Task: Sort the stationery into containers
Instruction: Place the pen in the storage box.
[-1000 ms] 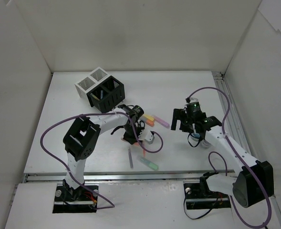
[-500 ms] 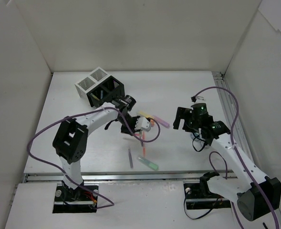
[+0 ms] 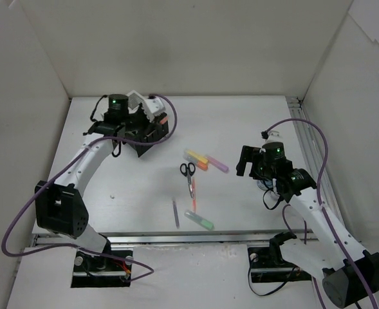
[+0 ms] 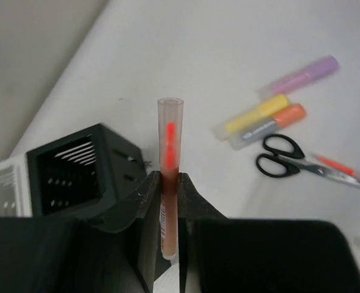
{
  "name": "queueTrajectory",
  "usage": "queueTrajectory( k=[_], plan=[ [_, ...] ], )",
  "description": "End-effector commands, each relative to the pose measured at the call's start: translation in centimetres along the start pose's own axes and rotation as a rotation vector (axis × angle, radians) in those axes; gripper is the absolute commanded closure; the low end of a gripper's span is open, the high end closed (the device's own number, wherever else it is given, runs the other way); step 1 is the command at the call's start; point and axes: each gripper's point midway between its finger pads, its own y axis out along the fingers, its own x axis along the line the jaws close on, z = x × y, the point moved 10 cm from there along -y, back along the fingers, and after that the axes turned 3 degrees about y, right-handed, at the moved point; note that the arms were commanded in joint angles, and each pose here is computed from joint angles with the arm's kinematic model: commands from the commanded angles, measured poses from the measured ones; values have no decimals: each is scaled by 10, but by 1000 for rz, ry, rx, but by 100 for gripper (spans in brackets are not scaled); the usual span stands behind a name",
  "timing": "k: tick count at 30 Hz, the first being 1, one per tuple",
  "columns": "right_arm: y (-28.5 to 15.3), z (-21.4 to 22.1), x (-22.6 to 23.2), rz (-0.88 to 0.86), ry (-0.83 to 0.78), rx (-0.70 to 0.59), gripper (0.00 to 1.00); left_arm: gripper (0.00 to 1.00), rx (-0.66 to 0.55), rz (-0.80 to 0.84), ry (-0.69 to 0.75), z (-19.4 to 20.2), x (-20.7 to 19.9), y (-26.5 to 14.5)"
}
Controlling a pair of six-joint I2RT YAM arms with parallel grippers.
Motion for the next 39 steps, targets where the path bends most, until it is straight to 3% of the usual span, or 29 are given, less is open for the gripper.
queueTrajectory(
  k=[1, 5, 15, 23, 26, 28, 32, 33, 37, 39],
  plan=[
    [1, -9, -1, 2, -16, -77, 2, 100, -310, -248, -75, -42, 33, -33],
    [4, -11, -1, -1, -19, -83, 2, 100, -356, -491, -171, -31, 58, -39],
    [11, -14, -7, 22, -37, -76, 2, 100, -298, -622, -270, 21, 98, -18],
    [26, -21, -9, 31, -52, -40, 2, 98, -294, -670, -472, 62, 86, -1],
    [26, -21, -10, 31, -62, -43, 2, 80, -285, -660, -517, 68, 78, -1],
    [25, -20, -10, 31, -62, -44, 2, 61, -287, -678, -526, 68, 72, -7],
    [23, -17, -12, 31, -52, -51, 2, 48, -249, -694, -544, 58, 63, -22],
    [22, -17, -12, 28, -49, -54, 2, 35, -222, -709, -556, 52, 56, -29],
    [21, -10, -13, 9, -40, -45, 2, 3, -144, -753, -584, 34, 28, -40],
    [20, -8, -13, 6, -30, -49, 2, 1, -75, -703, -655, 26, 4, -41]
  ],
)
